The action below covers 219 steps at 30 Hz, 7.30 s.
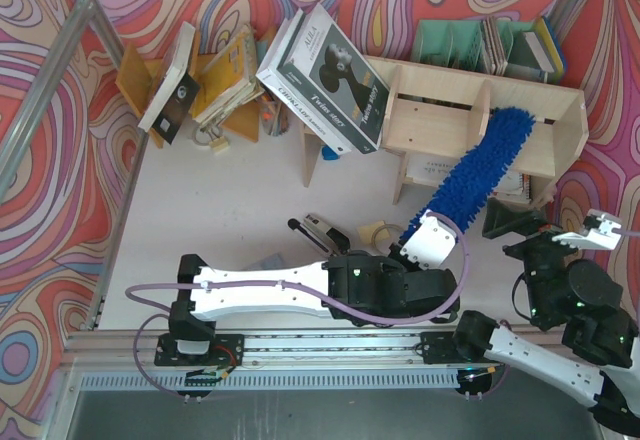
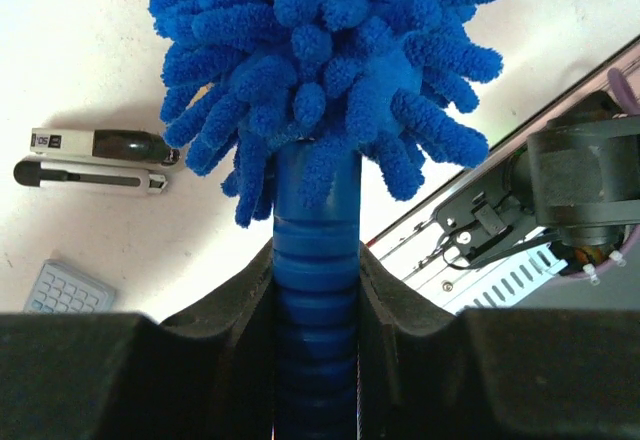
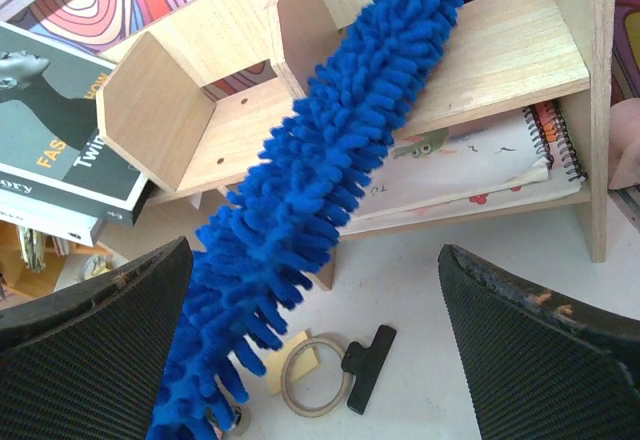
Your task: Dust the bookshelf with a duster
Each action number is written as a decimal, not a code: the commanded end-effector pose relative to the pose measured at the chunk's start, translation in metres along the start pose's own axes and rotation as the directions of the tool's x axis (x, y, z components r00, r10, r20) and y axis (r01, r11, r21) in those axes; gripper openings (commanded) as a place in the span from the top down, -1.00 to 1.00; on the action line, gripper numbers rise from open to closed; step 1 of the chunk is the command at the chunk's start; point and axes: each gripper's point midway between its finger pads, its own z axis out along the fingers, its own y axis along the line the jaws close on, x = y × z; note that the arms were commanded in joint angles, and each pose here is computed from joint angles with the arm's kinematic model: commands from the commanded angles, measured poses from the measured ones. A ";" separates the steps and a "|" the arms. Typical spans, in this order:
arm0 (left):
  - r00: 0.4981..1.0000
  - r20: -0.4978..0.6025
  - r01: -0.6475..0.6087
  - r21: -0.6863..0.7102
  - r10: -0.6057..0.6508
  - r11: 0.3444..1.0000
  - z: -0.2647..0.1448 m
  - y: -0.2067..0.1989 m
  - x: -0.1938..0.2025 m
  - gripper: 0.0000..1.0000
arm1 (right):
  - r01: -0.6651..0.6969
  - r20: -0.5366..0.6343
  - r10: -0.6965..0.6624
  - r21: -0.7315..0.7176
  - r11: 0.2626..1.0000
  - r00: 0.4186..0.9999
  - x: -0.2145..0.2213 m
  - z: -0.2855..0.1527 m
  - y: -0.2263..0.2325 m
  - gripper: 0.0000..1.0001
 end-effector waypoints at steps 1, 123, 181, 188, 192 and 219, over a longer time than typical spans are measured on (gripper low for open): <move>0.991 0.127 0.045 -0.015 -0.043 0.999 -0.022 0.011 -0.038 1.00 | -0.005 0.027 0.005 0.020 1.000 1.000 -0.013 -0.004 -0.011 -0.97; 0.999 -0.013 0.029 -0.136 -0.031 0.990 -0.001 -0.004 0.007 1.00 | -0.031 0.060 0.029 0.033 0.999 0.998 -0.013 -0.007 -0.023 -0.97; 0.981 0.172 0.133 -0.256 -0.090 0.957 -0.017 0.032 -0.033 1.00 | -0.017 0.057 0.015 0.036 0.999 0.998 -0.011 -0.005 -0.022 -0.97; 0.984 0.150 0.128 -0.231 -0.095 0.965 -0.018 0.013 -0.022 1.00 | -0.023 0.059 0.021 0.034 0.999 0.998 -0.011 -0.006 -0.022 -0.97; 0.974 0.222 0.103 -0.211 -0.055 0.972 -0.030 0.003 -0.037 1.00 | -0.022 0.058 0.020 0.033 0.999 0.998 -0.011 -0.006 -0.022 -0.97; 0.970 0.219 -0.084 -0.089 0.102 0.992 -0.061 0.047 0.022 1.00 | -0.010 0.038 0.012 -0.046 0.999 0.999 -0.008 -0.003 0.000 -0.98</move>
